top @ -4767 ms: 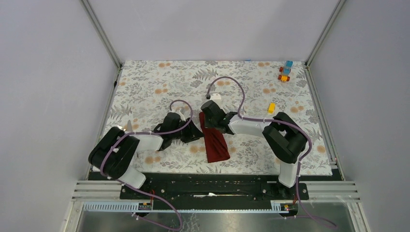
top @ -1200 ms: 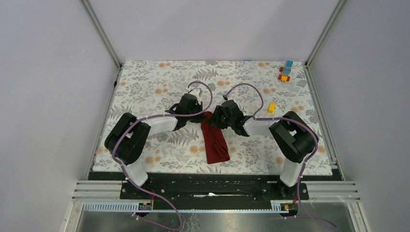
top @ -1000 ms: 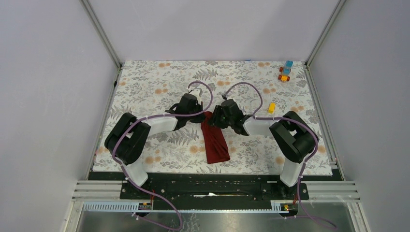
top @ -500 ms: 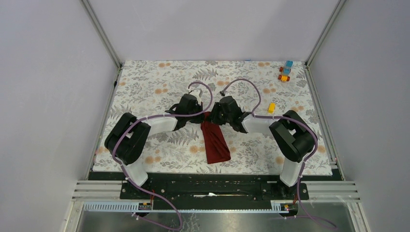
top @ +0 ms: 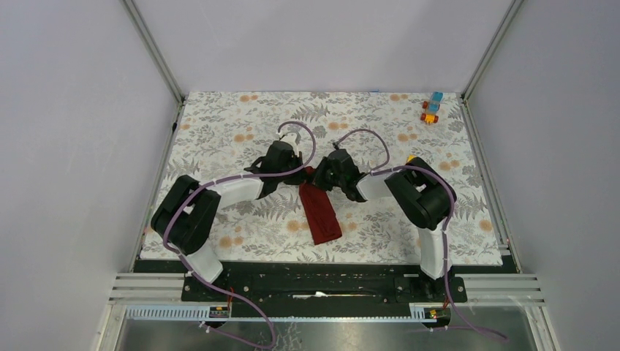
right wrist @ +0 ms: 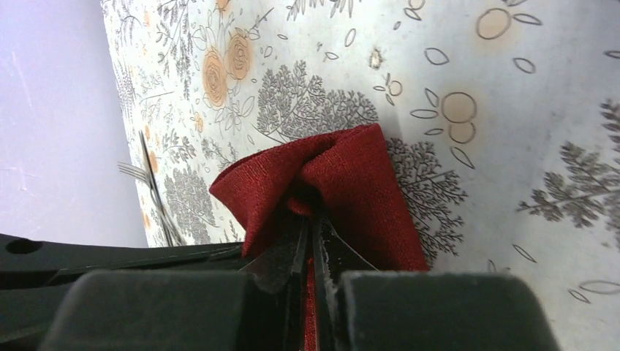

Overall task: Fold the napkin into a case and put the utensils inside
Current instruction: Stuff the top corner of the smaller-rectangle-folded napkin into the folded napkin.

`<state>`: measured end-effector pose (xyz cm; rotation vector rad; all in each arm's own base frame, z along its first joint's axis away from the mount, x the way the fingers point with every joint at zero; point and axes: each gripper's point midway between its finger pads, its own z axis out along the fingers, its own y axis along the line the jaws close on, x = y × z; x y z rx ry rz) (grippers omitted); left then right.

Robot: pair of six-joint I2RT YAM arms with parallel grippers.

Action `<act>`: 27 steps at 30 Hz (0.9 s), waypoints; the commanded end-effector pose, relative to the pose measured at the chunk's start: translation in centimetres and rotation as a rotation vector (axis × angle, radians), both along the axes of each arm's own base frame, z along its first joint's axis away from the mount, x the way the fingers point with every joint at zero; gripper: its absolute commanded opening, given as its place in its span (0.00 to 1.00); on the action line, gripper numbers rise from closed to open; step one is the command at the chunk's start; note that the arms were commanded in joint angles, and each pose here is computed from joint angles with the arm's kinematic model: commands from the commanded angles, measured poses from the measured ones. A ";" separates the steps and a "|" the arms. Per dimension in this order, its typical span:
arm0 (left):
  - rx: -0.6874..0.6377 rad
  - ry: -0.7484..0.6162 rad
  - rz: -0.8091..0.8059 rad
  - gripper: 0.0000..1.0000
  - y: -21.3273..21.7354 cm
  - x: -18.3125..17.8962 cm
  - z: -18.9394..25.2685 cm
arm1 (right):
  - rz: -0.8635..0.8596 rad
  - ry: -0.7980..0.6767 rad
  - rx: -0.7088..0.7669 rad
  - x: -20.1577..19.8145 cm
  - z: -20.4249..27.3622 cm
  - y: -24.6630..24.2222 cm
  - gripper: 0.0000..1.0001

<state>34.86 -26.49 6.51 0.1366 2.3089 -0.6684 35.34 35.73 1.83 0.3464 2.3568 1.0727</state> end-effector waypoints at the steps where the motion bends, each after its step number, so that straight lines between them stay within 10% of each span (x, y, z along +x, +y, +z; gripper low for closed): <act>1: -0.075 -0.062 -0.010 0.00 -1.0 0.5 2.5 | 0.053 -0.007 0.024 -0.2 0.8 1.2 0.10; 7: -0.048 -0.064 0.007 0.00 0.2 0.9 2.1 | 0.127 -0.069 -0.062 -1.7 3.1 -1.2 0.38; 13: -0.057 -0.051 0.012 0.00 0.7 0.8 1.6 | 0.161 -0.109 -0.088 -2.1 4.7 -2.1 0.43; 19: -0.071 -0.049 0.006 0.00 0.5 0.7 2.0 | 0.141 -0.095 -0.070 -0.9 4.2 -1.5 0.15; 27: -0.081 -0.046 -0.003 0.00 0.2 0.6 2.2 | 0.163 -0.069 -0.022 0.1 3.3 0.6 0.05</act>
